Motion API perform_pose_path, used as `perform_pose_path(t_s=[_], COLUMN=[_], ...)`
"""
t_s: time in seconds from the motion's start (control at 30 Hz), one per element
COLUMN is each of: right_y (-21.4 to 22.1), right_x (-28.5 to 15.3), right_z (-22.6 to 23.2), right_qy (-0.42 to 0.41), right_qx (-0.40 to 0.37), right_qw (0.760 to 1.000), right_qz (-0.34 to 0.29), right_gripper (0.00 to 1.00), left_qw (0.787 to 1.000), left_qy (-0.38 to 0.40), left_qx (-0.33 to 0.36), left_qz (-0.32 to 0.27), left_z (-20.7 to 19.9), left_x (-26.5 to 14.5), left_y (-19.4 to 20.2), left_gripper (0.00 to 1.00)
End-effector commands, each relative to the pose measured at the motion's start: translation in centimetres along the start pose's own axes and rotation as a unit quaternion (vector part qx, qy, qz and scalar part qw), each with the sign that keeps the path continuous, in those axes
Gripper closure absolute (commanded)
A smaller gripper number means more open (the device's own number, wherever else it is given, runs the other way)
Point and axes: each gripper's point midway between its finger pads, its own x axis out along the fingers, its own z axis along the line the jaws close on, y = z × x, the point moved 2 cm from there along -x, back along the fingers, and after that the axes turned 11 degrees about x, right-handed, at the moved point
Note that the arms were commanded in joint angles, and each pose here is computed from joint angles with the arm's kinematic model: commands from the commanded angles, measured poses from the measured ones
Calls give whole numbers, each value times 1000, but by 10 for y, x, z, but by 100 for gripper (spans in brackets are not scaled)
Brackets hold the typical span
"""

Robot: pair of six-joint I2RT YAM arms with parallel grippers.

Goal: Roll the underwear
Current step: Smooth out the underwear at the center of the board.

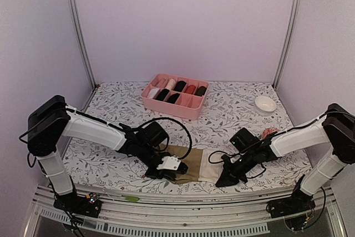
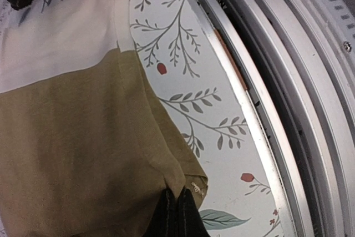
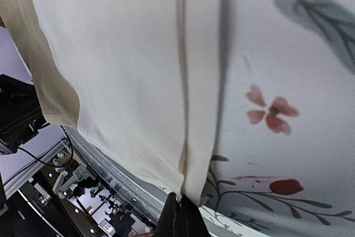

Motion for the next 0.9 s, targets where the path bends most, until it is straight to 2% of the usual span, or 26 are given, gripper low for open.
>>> perform_pose_path(t_s=[0.0, 0.2, 0.3, 0.33, 0.37, 0.4, 0.47, 0.57, 0.67, 0.77, 0.87], right_y=[-5, -12, -20, -22, -26, -31, -45, -68, -86, -97, -106], right_x=[-7, -31, -38, -40, -44, -49, -61, -71, -73, -68, -68], right_z=[1, 8, 8, 8, 9, 13, 17, 22, 33, 39, 48], right_qy=[8, 7, 0, 4, 7, 5, -3, -12, -15, -5, 4], right_qx=[6, -6, 1, -5, -11, -17, -17, -12, -26, -46, -78], right_qw=[999, 997, 997, 997, 997, 996, 993, 991, 989, 988, 986], right_qz=[-36, -73, -72, -73, -81, -92, -116, -136, -147, -144, -148], right_gripper=[100, 100, 100, 95, 79, 72, 72, 77, 78, 73, 62], left_qw=[1000, 1000, 1000, 1000, 1000, 1000, 1000, 1000, 999, 997, 994], left_qy=[-2, -9, -4, -1, 0, -2, -10, -21, -34, -53, -70], left_qx=[9, 19, 15, 13, 12, 11, 12, 3, -19, -45, -78], left_qz=[-4, -17, -16, -14, -13, -12, -12, -18, -26, -32, -43], left_z=[-2, 2, 5, 4, 4, 4, 4, 5, 9, 20, 31], left_x=[-1, -5, -3, -2, -3, -4, -10, -20, -30, -41, -53], left_y=[-6, -15, -15, -14, -14, -14, -15, -14, -12, -8, -3], left_gripper=[100, 95, 86, 82, 78, 75, 69, 59, 56, 54, 54])
